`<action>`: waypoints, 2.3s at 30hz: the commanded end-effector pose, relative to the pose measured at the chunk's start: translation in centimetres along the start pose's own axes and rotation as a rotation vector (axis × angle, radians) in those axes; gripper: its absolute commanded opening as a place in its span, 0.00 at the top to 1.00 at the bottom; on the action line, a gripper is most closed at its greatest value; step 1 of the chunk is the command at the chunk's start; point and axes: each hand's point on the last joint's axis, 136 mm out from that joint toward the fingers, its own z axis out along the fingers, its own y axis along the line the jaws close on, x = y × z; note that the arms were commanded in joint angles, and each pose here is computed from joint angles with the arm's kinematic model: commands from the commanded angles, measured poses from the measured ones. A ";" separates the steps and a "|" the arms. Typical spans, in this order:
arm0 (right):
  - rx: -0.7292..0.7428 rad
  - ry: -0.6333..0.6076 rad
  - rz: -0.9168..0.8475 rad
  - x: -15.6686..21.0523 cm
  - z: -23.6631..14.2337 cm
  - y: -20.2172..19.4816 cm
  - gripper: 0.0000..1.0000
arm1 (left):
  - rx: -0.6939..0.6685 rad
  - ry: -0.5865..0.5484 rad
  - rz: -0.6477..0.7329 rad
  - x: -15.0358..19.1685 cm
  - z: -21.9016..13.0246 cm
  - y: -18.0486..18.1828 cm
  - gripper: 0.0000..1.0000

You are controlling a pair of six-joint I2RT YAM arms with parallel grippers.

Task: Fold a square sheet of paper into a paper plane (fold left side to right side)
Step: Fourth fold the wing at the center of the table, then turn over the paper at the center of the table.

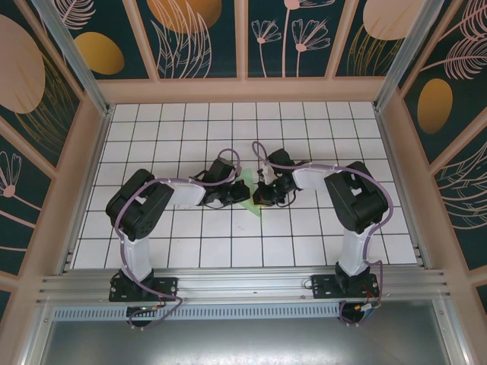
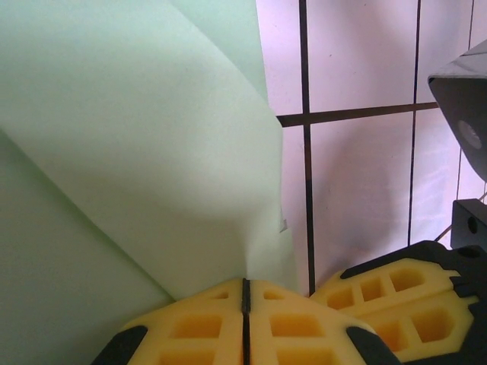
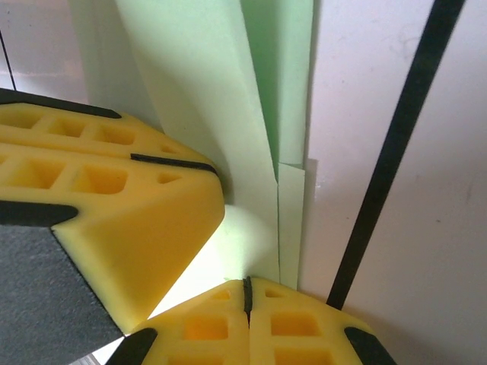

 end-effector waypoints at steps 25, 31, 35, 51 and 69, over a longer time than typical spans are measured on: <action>0.297 0.145 0.099 5.0 1.1 -7.4 1.00 | -0.214 -0.141 -0.006 -9.3 -1.7 6.9 0.89; 0.293 0.143 0.099 5.0 1.0 -7.3 1.00 | -0.250 -0.170 -0.024 -10.6 -2.7 8.9 0.89; 0.277 0.139 0.096 4.9 1.0 -7.0 1.00 | -0.258 -0.189 -0.029 -11.3 -3.3 10.0 0.87; -0.045 -0.288 -0.124 -4.5 -5.8 3.9 0.63 | -0.114 -0.328 0.027 -12.6 -11.2 3.5 0.66; -0.060 -0.268 -0.179 -8.1 -2.9 2.4 0.50 | 0.081 -0.163 -0.096 -5.0 -6.1 1.3 0.49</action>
